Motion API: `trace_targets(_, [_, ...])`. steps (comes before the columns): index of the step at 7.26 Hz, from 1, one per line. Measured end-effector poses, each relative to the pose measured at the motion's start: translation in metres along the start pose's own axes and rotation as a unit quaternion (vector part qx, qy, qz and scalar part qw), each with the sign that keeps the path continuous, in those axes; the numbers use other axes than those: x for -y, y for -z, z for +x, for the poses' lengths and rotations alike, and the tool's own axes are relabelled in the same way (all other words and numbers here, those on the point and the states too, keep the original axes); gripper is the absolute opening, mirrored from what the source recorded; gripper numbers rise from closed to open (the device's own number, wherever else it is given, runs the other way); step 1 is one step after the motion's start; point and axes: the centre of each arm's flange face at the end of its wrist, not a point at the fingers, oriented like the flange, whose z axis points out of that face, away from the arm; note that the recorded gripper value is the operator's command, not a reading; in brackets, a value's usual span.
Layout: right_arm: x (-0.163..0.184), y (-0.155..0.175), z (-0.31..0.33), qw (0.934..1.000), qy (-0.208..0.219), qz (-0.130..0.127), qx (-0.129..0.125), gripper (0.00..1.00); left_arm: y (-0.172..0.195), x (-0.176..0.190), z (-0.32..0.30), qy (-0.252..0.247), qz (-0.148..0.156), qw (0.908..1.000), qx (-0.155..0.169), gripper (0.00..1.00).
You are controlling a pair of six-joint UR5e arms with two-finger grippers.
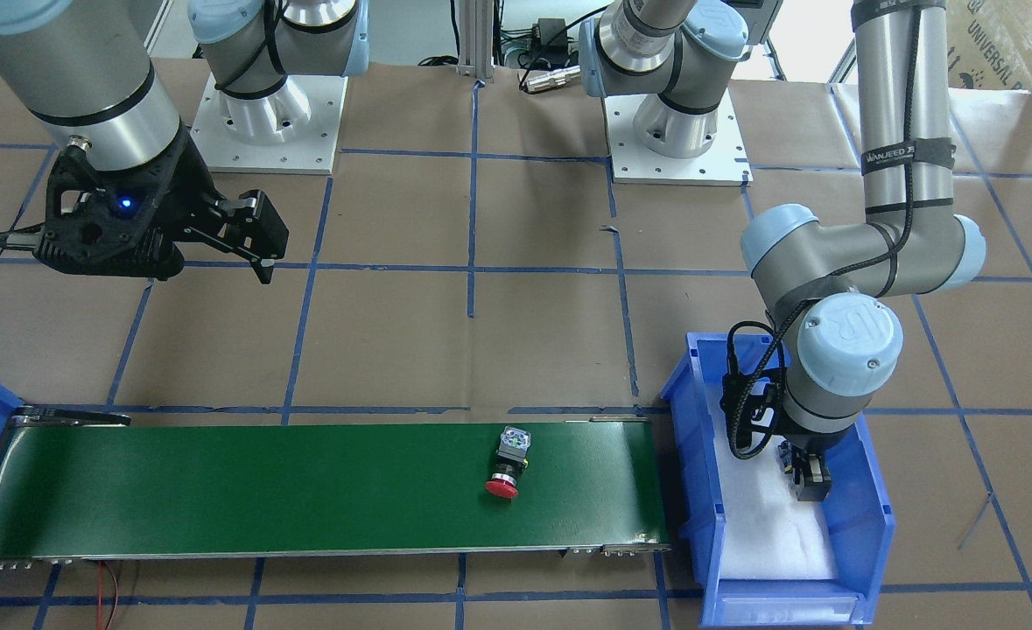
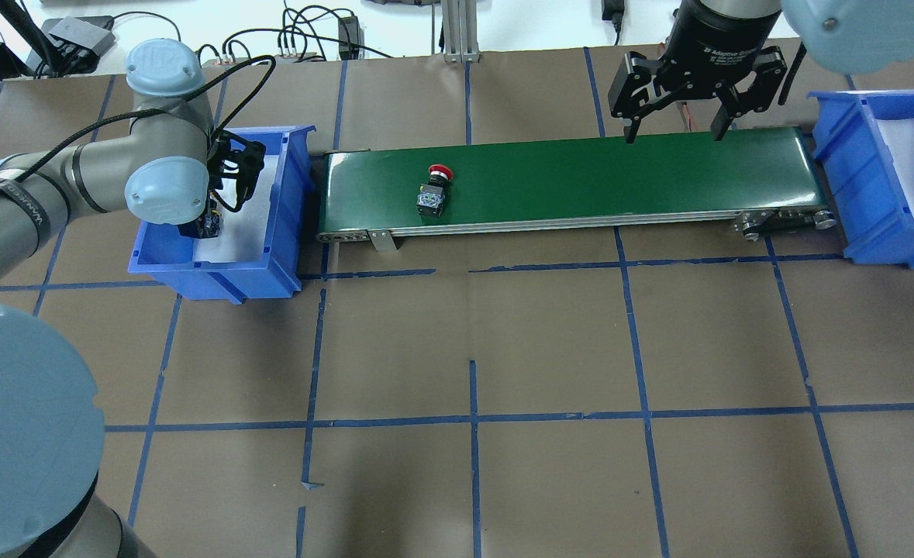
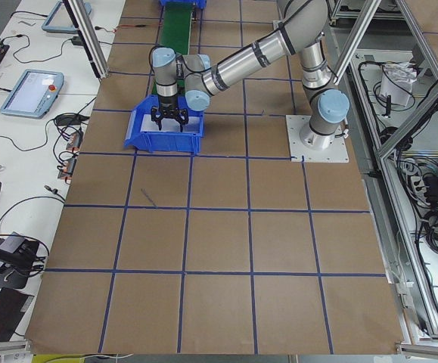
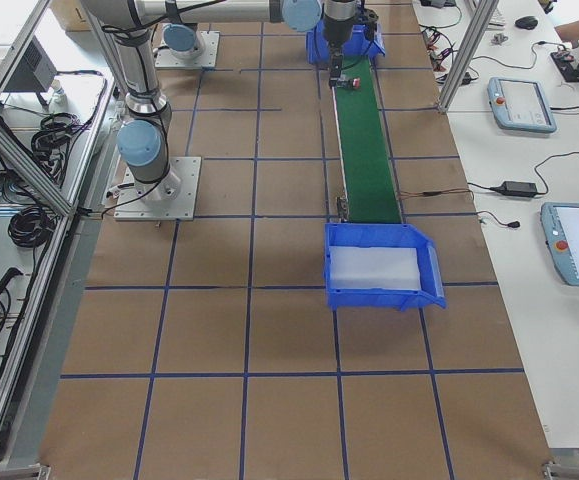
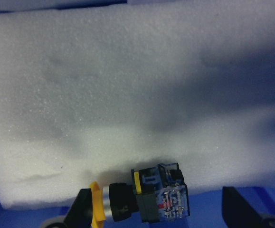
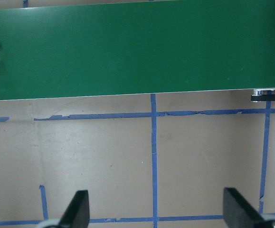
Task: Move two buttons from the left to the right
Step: 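Return the left gripper to the bin and grasp the yellow-capped button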
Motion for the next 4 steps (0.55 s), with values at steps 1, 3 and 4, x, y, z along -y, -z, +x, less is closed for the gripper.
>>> trace_targets(1, [0.0, 0.0, 0.0, 1.0, 0.0, 0.0, 0.0, 1.0, -0.0013, -0.0024, -0.0008, 0.005, -0.002, 1.0, 0.004, 0.96])
trace_targets(3, [0.0, 0.0, 0.0, 1.0, 0.0, 0.0, 0.0, 1.0, -0.0011, -0.0061, -0.0032, 0.014, -0.005, 0.9997, 0.016, 0.96])
trace_targets(4, [-0.0001, 0.0001, 0.0, 1.0, 0.0, 0.0, 0.0, 1.0, -0.003, -0.0066, -0.0047, 0.017, -0.006, 0.9996, 0.02, 0.96])
